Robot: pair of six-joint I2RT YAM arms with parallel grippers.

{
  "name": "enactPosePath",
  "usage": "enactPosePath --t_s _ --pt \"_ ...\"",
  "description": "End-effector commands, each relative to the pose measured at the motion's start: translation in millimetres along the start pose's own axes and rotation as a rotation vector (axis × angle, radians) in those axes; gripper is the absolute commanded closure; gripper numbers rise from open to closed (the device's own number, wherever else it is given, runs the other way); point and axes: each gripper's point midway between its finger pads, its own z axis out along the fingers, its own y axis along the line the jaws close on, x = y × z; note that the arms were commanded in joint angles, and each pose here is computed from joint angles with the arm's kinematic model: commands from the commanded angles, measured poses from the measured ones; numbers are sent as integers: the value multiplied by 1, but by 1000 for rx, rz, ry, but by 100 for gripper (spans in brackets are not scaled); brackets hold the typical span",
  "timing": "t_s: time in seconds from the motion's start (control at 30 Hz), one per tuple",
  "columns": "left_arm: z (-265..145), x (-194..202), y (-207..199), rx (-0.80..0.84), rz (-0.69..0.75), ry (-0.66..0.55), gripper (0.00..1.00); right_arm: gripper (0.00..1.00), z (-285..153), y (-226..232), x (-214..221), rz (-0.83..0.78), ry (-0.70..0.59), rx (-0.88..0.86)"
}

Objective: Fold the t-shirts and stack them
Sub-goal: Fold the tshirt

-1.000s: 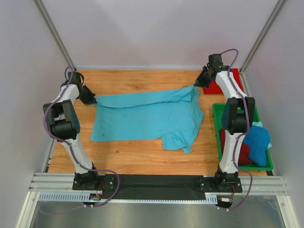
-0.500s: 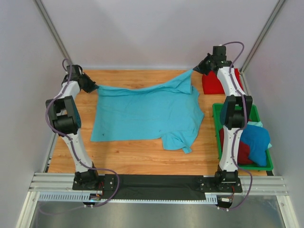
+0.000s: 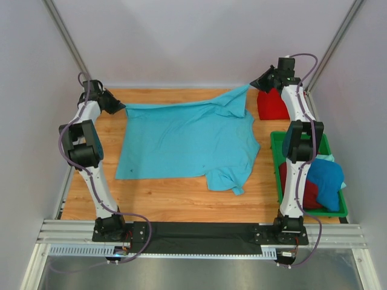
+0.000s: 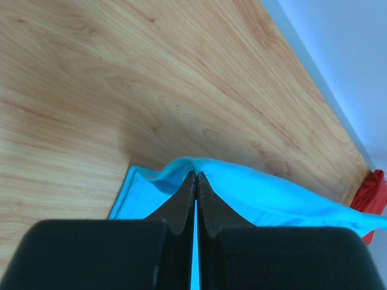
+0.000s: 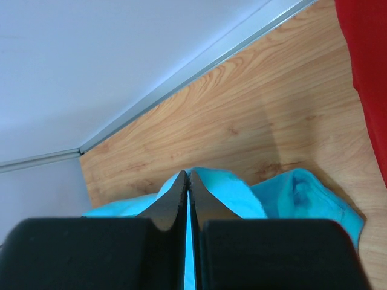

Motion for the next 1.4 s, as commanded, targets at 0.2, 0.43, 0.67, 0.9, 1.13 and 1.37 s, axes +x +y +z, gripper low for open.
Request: enactPosePath --t_s 0.2,0.43,0.67,0.9,1.13,1.37 --pt "-23 -5 -5 -9 25 21 100 100 -33 21 8 2 40 -13" --pt "-43 19 13 -101 57 116 100 100 -67 4 38 -25 140 73" --pt "-61 44 33 -181 71 191 100 100 -87 -23 63 -53 202 163" --pt "-61 65 54 -236 76 268 100 100 -95 -47 81 -66 239 226" --pt "-61 83 70 -284 67 315 100 100 -99 -63 89 -82 263 284" --pt "-58 92 82 -314 57 341 100 100 -94 -74 94 -82 280 303"
